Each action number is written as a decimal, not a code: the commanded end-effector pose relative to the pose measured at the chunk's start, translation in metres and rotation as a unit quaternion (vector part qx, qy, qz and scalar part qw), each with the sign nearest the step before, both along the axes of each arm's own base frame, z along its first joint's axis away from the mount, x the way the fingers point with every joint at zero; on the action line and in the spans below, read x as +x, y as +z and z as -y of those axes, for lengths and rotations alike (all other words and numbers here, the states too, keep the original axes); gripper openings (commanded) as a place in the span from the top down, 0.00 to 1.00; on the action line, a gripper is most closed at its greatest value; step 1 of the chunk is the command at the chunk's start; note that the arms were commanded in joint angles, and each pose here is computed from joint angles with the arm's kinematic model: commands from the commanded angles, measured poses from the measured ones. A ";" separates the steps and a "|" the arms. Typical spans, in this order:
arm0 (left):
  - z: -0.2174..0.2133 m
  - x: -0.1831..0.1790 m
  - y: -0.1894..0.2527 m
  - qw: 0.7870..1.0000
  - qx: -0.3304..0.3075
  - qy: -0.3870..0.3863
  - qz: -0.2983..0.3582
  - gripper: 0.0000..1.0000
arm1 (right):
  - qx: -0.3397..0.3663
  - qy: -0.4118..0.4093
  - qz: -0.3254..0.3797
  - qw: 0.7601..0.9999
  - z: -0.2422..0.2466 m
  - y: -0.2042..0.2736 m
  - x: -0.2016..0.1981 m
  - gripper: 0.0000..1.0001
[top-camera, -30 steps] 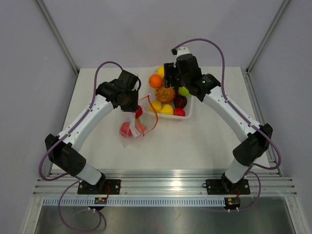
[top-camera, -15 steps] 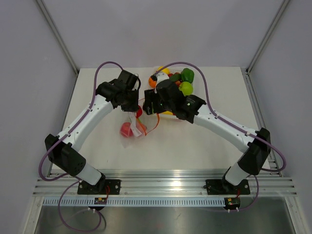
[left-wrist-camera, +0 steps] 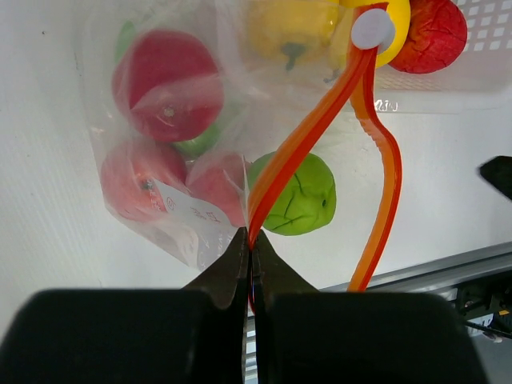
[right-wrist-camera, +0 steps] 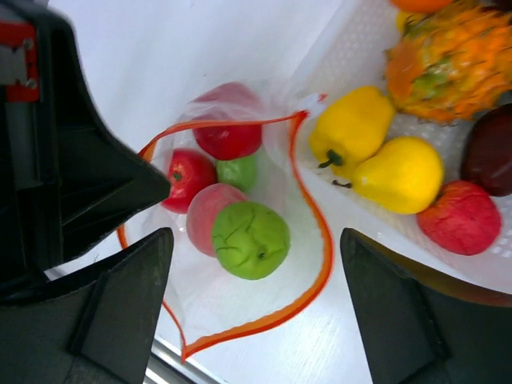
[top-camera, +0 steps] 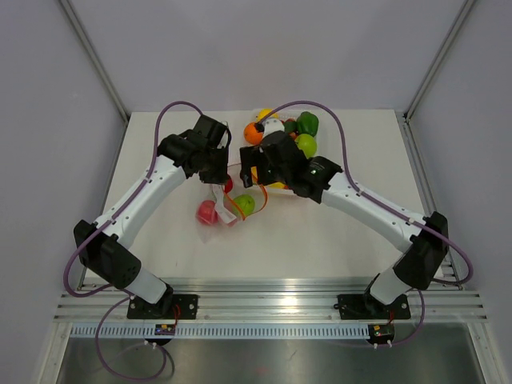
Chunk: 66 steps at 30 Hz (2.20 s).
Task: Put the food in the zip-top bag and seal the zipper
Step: Place the fake fruit in the zipper food storage bag, then pick up the fake fruit from the bin.
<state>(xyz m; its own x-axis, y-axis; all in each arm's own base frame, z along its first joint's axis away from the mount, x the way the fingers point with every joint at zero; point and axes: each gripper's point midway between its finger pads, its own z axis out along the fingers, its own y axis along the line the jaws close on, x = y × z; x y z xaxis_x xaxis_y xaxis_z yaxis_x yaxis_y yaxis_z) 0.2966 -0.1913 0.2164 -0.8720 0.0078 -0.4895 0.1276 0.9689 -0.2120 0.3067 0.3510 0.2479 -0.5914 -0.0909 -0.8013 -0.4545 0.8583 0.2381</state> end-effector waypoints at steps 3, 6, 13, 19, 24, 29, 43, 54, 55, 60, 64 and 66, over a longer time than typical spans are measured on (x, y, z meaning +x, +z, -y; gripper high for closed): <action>0.003 0.002 0.019 0.999 -0.029 0.003 0.026 1.00 | 0.030 -0.126 0.033 0.991 0.080 0.032 0.044 0.24; 0.003 0.001 0.019 0.999 -0.030 0.004 0.026 1.00 | 0.013 -0.195 0.020 0.980 0.125 0.017 0.076 0.32; 0.003 0.002 0.019 0.999 -0.028 0.003 0.027 1.00 | -0.087 -0.253 -0.008 0.964 0.162 -0.025 0.125 0.00; 0.003 0.003 0.018 0.999 -0.028 0.001 0.027 1.00 | -0.129 -0.274 -0.014 0.953 0.171 -0.045 0.161 0.00; 0.003 0.003 0.015 0.999 -0.025 0.000 0.024 1.00 | -0.146 -0.282 -0.023 0.948 0.176 -0.061 0.180 0.00; 0.003 0.004 0.012 0.999 -0.024 -0.001 0.022 1.00 | -0.162 -0.282 -0.031 0.945 0.181 -0.075 0.190 0.01; 0.002 0.003 0.011 0.999 -0.025 0.003 0.020 1.00 | -0.141 -0.265 -0.034 0.953 0.175 -0.079 0.197 0.30; 0.003 0.004 0.009 0.999 -0.029 0.008 0.020 1.00 | -0.088 -0.258 0.004 0.962 0.181 -0.029 0.167 0.57; 0.003 0.004 0.010 0.999 -0.029 0.008 0.021 1.00 | -0.076 -0.253 0.011 0.965 0.180 -0.017 0.161 0.58; 0.008 0.001 0.009 0.999 -0.043 0.002 0.016 1.00 | 0.001 -0.206 -0.001 0.979 0.157 -0.004 0.124 0.58; 0.010 0.001 0.006 0.999 -0.047 0.001 0.011 1.00 | 0.035 -0.163 0.017 0.986 0.130 0.028 0.083 0.56; 0.010 0.001 0.007 0.999 -0.048 0.001 0.012 1.00 | 0.043 -0.129 0.021 0.990 0.104 0.034 0.059 0.56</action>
<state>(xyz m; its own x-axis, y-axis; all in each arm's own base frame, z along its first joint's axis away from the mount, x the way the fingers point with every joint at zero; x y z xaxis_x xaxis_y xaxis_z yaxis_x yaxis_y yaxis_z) 0.2952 -0.1958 0.2075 -0.8835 -0.0143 -0.4682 0.1153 0.9621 -0.2470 0.3968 0.2023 0.2489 -0.5920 0.1159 -0.7975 -0.1020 0.9709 0.2167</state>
